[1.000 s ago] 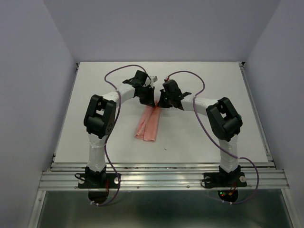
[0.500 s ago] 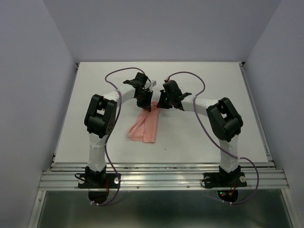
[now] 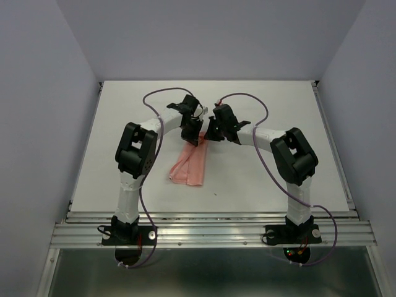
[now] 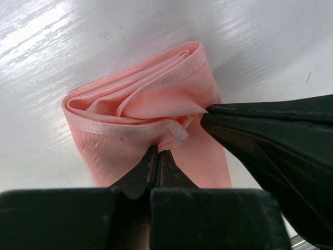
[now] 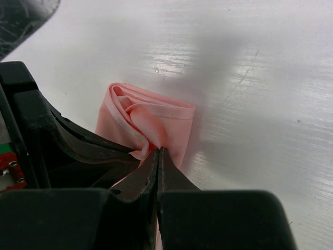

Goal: Fold the napkin into a case and place the utensils inside
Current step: Fold the smaller-rectangle-folded napkin at the center of the board.

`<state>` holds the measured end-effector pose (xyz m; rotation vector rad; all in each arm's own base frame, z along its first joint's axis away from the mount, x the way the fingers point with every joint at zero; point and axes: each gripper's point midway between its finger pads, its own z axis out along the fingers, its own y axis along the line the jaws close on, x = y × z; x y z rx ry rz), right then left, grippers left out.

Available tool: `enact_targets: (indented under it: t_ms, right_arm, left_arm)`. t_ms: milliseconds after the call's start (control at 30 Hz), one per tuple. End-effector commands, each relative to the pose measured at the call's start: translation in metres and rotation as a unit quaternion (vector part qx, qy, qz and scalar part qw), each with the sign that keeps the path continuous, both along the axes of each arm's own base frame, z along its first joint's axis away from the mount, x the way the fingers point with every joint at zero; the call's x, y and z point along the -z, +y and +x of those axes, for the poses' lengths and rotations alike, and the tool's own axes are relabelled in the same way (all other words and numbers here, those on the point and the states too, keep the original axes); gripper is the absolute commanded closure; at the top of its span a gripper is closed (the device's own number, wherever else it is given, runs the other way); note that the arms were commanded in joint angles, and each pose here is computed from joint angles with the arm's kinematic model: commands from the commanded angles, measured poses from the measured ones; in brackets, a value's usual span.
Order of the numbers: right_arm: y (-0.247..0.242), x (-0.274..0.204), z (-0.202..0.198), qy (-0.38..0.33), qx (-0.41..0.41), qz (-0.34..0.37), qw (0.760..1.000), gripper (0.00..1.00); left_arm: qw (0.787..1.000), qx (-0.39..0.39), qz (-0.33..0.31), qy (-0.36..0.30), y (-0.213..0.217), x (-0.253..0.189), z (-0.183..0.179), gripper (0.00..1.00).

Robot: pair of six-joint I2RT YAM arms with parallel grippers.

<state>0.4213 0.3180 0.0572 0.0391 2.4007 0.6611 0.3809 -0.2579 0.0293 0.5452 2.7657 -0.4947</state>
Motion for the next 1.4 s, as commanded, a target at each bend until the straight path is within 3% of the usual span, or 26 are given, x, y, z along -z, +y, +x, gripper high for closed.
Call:
enact_targets:
  t_ms: [0, 967, 1367]
  right_arm:
    - [0.008, -0.045, 0.01, -0.048, -0.006, 0.042, 0.998, 0.99]
    - [0.011, -0.035, 0.001, -0.029, -0.02, 0.047, 0.998, 0.99]
    - [0.014, -0.045, 0.005, -0.045, -0.022, 0.058, 0.997, 0.99]
  left_arm:
    - [1.0, -0.002, 0.019, -0.003, -0.002, -0.005, 0.003, 1.0]
    - [0.999, -0.04, -0.014, -0.007, -0.022, -0.02, 0.017, 1.0]
    - [0.999, -0.048, 0.022, -0.001, -0.018, -0.005, 0.015, 1.0]
